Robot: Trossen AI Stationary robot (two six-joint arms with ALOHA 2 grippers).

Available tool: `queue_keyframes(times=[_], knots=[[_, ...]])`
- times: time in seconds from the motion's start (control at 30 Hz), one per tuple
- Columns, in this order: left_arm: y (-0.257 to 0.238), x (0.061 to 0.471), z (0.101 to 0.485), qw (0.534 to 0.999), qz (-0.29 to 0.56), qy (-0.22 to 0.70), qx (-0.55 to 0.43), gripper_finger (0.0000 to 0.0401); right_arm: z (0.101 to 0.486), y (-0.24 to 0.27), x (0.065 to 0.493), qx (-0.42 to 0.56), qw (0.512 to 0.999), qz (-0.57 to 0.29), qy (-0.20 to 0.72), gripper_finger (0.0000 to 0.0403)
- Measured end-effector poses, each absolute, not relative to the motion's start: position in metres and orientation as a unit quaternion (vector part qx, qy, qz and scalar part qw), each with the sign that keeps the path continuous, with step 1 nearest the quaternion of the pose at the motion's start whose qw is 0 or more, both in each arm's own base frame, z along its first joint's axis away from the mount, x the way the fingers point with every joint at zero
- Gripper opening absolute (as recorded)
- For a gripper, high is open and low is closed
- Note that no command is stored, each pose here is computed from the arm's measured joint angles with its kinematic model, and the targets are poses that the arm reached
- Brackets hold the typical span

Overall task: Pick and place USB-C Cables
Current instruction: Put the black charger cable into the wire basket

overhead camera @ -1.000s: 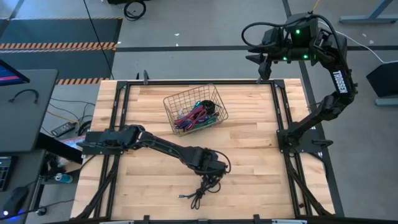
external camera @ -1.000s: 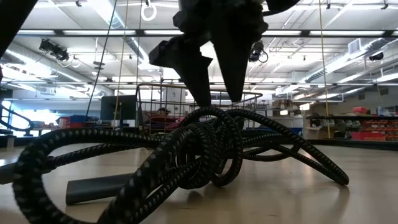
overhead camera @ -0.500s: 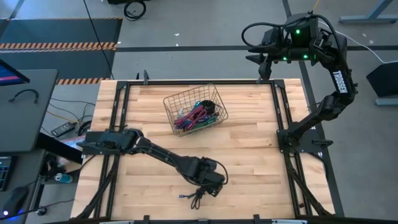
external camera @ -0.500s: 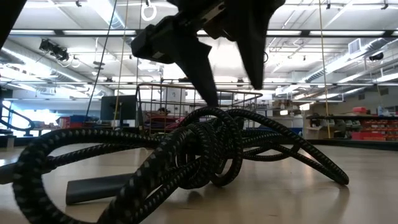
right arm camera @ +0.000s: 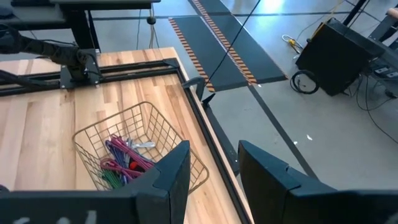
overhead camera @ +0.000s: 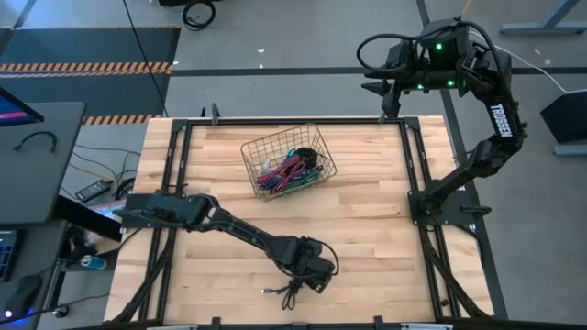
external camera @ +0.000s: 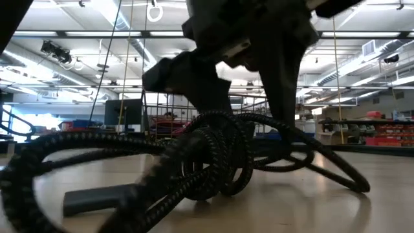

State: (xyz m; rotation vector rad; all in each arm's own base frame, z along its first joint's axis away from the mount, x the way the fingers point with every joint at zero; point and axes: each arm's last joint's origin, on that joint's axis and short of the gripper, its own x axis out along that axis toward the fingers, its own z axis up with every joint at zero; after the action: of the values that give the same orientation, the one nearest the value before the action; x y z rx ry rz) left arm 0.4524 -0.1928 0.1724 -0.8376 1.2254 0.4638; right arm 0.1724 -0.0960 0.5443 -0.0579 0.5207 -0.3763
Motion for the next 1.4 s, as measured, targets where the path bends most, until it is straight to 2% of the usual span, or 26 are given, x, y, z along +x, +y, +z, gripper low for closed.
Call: queue_keyframes(times=[0.1,0.2,0.4,0.43,0.67,0.8,0.93,1.1,1.4], knots=[[-0.193,0.453,0.171,0.711,0.209,0.555,-0.378,0.0198,0.544,-0.096,0.172,-0.032,0.948,-0.184,0.257,0.014],[-0.188,0.454,0.171,0.711,0.21,0.557,-0.373,0.0166,0.544,-0.096,0.172,-0.035,0.948,-0.183,0.257,0.014],[-0.181,0.461,0.172,0.721,0.189,0.551,-0.375,0.0027,0.544,-0.096,0.172,-0.037,0.948,-0.183,0.258,0.014],[-0.18,0.462,0.172,0.725,0.186,0.548,-0.373,0.0018,0.544,-0.096,0.172,-0.037,0.948,-0.183,0.257,0.014],[-0.175,0.466,0.194,0.754,0.169,0.527,-0.354,0.0014,0.544,-0.096,0.172,-0.037,0.948,-0.183,0.258,0.014],[-0.172,0.463,0.239,0.793,0.174,0.488,-0.321,0.0014,0.544,-0.096,0.172,-0.038,0.948,-0.183,0.258,0.014],[-0.164,0.452,0.289,0.827,0.217,0.446,-0.266,0.0014,0.544,-0.096,0.172,-0.041,0.947,-0.185,0.259,0.014],[-0.145,0.415,0.343,0.863,0.273,0.351,-0.24,0.0014,0.544,-0.096,0.172,-0.045,0.947,-0.186,0.259,0.014],[-0.12,0.356,0.424,0.902,0.369,0.193,-0.117,0.0014,0.542,-0.102,0.181,-0.038,0.946,-0.186,0.261,0.014]])
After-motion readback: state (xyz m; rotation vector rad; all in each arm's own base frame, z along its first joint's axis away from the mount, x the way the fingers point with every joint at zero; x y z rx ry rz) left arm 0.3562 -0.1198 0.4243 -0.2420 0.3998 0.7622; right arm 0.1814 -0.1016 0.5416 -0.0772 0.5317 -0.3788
